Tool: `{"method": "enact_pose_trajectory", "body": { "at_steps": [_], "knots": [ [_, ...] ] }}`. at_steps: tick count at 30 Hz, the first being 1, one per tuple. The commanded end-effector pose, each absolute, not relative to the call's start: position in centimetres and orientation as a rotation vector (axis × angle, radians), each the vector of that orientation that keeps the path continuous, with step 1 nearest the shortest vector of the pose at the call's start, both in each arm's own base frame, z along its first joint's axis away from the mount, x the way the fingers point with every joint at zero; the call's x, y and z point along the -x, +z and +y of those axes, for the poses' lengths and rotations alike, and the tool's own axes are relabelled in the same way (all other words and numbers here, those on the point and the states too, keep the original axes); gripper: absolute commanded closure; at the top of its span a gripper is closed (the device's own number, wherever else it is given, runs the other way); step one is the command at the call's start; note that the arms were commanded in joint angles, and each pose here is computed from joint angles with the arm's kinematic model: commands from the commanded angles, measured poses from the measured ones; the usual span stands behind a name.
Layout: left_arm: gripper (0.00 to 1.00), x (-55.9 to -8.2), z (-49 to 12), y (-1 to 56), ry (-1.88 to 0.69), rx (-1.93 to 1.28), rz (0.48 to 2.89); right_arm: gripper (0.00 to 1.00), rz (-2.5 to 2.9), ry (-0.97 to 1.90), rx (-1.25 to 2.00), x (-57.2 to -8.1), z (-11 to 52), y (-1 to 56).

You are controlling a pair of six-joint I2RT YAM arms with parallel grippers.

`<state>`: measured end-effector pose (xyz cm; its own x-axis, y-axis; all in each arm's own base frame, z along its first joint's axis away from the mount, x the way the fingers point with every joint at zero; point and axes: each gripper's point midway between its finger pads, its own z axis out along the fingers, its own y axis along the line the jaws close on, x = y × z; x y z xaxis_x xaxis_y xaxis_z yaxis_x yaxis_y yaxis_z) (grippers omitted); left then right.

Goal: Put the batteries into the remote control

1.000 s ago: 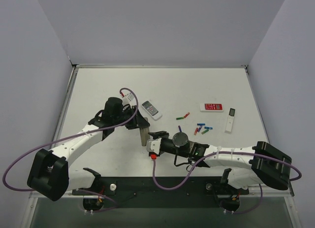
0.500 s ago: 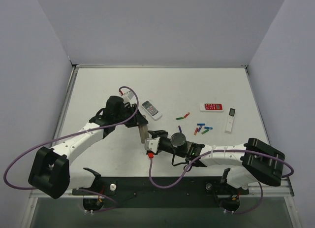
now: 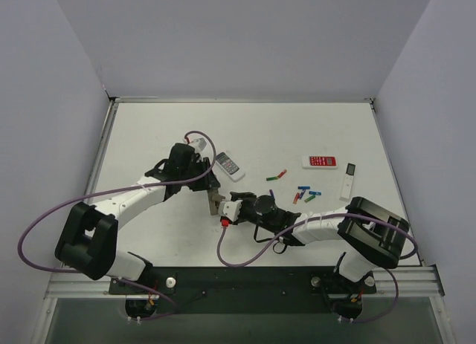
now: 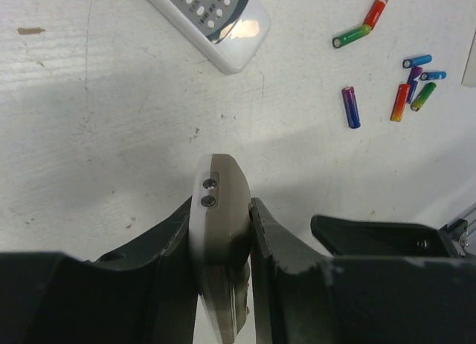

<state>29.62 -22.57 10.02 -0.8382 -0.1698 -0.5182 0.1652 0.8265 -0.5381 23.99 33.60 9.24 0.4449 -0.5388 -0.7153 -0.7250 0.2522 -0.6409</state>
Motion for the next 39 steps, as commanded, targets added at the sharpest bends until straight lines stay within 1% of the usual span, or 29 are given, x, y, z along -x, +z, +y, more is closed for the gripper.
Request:
{"method": "enact_pose_trajectory", "body": {
  "at_steps": [1,6,11,13,16,20,21,23,24,26,28,29,31,33,34,36,37,39],
  "knots": [
    [1.00,-29.1,-23.2,9.7,-0.773,-0.058,2.493,0.62,1.155,0.147,1.215,-27.3,34.7,13.8],
    [1.00,-31.3,-22.6,8.3,-0.671,0.001,2.490,0.61,1.197,0.149,1.235,-27.8,34.8,11.6],
    [1.00,-33.6,-21.6,7.3,-0.591,0.085,2.482,0.60,1.247,0.168,1.189,-28.3,34.0,11.0],
    [1.00,-34.1,-21.2,7.5,-0.572,0.102,2.468,0.60,1.269,0.176,1.171,-28.3,33.6,11.0],
    [1.00,-34.3,-21.3,9.3,-0.596,0.106,2.418,0.59,1.321,0.196,1.106,-28.7,32.6,11.8],
    [1.00,-33.8,-20.9,11.7,-0.625,0.087,2.344,0.52,1.516,0.255,0.926,-29.3,30.2,13.1],
    [1.00,-33.4,-20.7,11.7,-0.626,0.086,2.339,0.51,1.557,0.252,0.874,-29.5,29.5,13.5],
    [1.00,-33.0,-20.3,13.7,-0.653,0.082,2.281,0.48,1.659,0.267,0.794,-29.3,28.1,14.3],
    [1.00,-32.6,-20.2,13.9,-0.662,0.079,2.268,0.48,1.734,0.295,0.695,-29.5,27.3,14.4],
    [1.00,-32.0,-19.7,15.8,-0.695,0.082,2.208,0.46,1.873,0.273,0.647,-29.2,25.6,14.6],
    [1.00,-31.3,-19.1,17.3,-0.723,0.087,2.157,0.46,2.000,0.288,0.510,-29.2,23.9,14.4],
    [1.00,-31.0,-18.9,17.8,-0.732,0.092,2.138,0.46,2.083,0.257,0.508,-28.3,22.6,13.4],
    [1.00,-30.0,-18.4,19.3,-0.756,0.088,2.083,0.45,2.145,0.266,0.431,-28.1,21.4,13.5],
    [1.00,-29.4,-17.8,20.3,-0.761,0.089,2.044,0.45,2.235,0.263,0.396,-26.9,19.9,12.5],
    [1.00,-28.7,-17.4,21.8,-0.774,0.084,1.992,0.45,2.277,0.281,0.322,-26.9,19.2,12.2],
    [1.00,-27.8,-17.0,22.2,-0.780,0.075,1.966,0.45,2.363,0.299,0.287,-25.8,18.3,11.1],
    [1.00,-27.2,-16.8,23.2,-0.797,0.065,1.922,0.45,2.384,0.300,0.266,-25.7,18.0,11.0],
    [1.00,-26.2,-16.9,22.9,-0.832,0.042,1.904,0.46,2.447,0.259,0.223,-25.4,16.8,10.3]
  ]
}}
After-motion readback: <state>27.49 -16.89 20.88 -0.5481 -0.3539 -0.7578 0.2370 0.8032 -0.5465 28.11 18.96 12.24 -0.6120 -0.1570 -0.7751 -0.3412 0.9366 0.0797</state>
